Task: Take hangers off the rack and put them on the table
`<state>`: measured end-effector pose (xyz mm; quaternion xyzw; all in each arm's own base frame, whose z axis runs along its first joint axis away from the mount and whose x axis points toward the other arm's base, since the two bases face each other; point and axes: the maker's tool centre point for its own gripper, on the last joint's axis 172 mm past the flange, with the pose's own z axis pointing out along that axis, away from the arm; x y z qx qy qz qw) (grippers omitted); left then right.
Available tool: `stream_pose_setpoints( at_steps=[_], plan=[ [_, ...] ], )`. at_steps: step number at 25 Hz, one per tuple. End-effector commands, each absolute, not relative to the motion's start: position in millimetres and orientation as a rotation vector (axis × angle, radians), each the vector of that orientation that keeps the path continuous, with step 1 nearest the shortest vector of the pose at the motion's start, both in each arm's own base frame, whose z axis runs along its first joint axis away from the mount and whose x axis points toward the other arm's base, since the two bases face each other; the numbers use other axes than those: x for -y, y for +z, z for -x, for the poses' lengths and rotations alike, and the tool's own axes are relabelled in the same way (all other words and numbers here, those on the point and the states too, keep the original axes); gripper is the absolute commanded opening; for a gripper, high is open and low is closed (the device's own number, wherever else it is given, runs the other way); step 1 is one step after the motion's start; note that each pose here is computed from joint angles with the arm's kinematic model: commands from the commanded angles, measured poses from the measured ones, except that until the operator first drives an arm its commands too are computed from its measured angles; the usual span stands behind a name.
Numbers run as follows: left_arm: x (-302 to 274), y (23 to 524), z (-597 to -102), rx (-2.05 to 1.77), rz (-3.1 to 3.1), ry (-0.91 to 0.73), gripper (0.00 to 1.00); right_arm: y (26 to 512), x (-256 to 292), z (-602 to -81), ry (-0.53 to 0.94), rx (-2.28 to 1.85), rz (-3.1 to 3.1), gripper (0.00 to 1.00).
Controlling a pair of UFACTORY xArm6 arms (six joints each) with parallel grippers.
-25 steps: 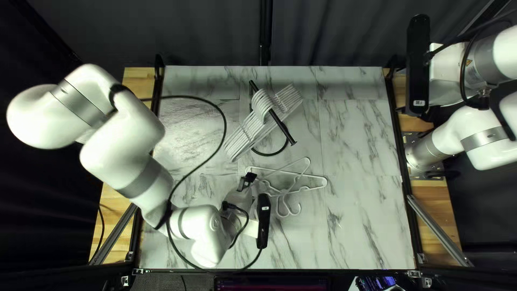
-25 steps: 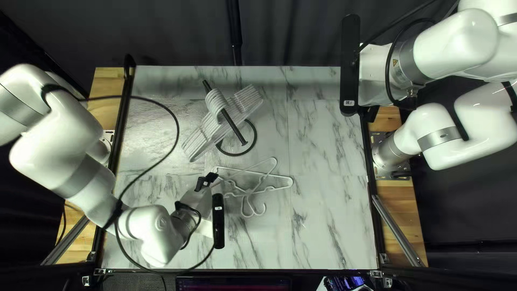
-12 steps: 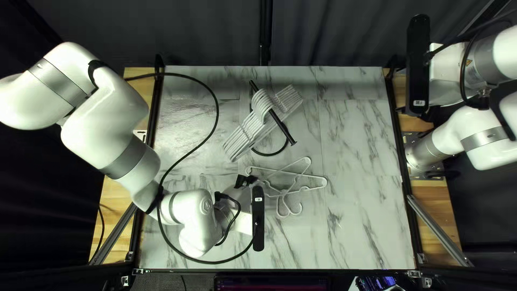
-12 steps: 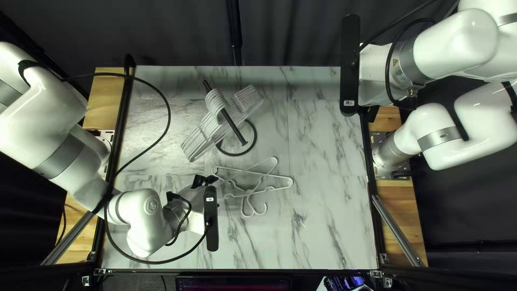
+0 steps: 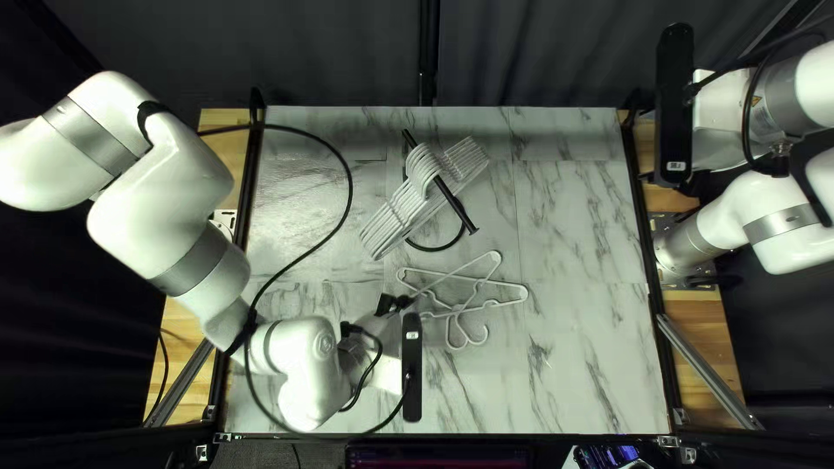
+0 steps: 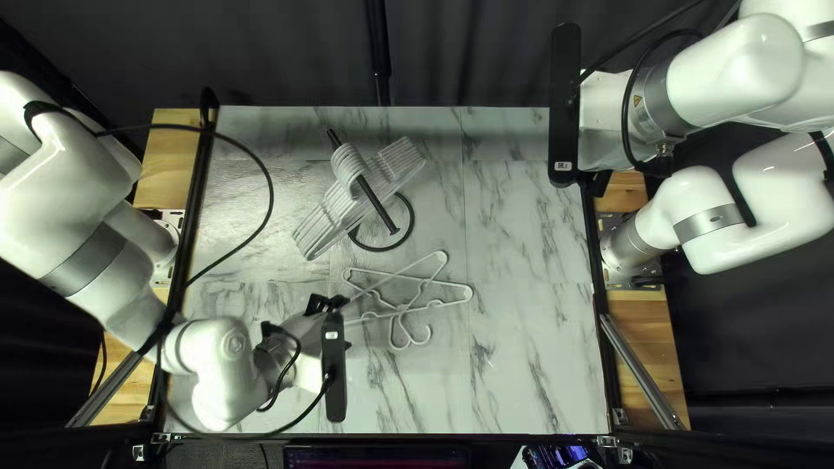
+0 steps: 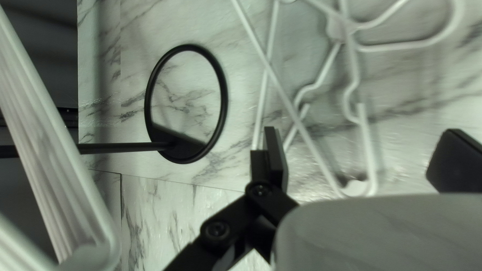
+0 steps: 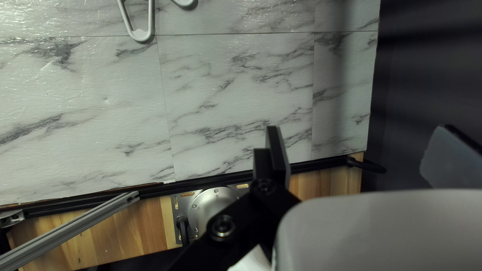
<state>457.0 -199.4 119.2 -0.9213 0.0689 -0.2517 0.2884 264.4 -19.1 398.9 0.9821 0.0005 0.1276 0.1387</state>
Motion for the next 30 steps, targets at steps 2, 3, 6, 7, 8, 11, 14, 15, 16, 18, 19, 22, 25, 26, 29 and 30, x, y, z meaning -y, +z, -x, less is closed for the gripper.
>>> stream_pose_setpoints(
  at_steps=[2,3,6,7,8,11,14,15,16,18,19,22,25,26,29,30],
  plan=[
    [212,150,-444,-0.219,2.488,-0.706,1.00,399,19,-264,0.369,-0.001,-2.839,1.00],
    [212,156,-441,-0.229,2.494,-0.713,1.00,399,19,-264,0.369,-0.001,-2.839,1.00],
    [207,185,-433,-0.253,2.522,-0.742,1.00,399,19,-264,0.369,-0.001,-2.839,1.00],
    [203,202,-428,-0.260,2.537,-0.753,1.00,399,19,-264,0.369,-0.001,-2.839,1.00],
    [201,207,-426,-0.262,2.545,-0.759,1.00,399,19,-264,0.369,-0.001,-2.839,1.00],
    [195,256,-415,-0.230,2.601,-0.846,1.00,399,19,-264,0.369,-0.001,-2.839,1.00],
    [177,267,-420,-0.172,2.637,-0.872,1.00,399,19,-264,0.369,-0.001,-2.839,1.00],
    [177,267,-420,-0.172,2.637,-0.872,1.00,399,19,-264,0.369,-0.001,-2.839,1.00],
    [177,267,-420,-0.172,2.637,-0.872,1.00,399,19,-264,0.369,-0.001,-2.839,1.00],
    [177,267,-420,-0.172,2.637,-0.872,1.00,399,19,-264,0.369,-0.001,-2.839,1.00],
    [177,267,-420,-0.172,2.637,-0.872,1.00,399,19,-264,0.369,-0.001,-2.839,1.00],
    [177,267,-420,-0.172,2.637,-0.872,1.00,399,19,-264,0.369,-0.001,-2.839,1.00],
    [177,267,-420,-0.172,2.637,-0.872,1.00,399,19,-264,0.369,-0.001,-2.839,1.00],
    [175,277,-416,-0.157,2.639,-0.890,1.00,399,19,-264,0.369,-0.001,-2.839,1.00],
    [148,339,-405,-0.141,2.627,-0.977,1.00,399,19,-264,0.369,-0.001,-2.839,1.00],
    [133,361,-401,-0.135,2.627,-0.998,1.00,399,19,-264,0.369,-0.001,-2.839,1.00]
  ],
)
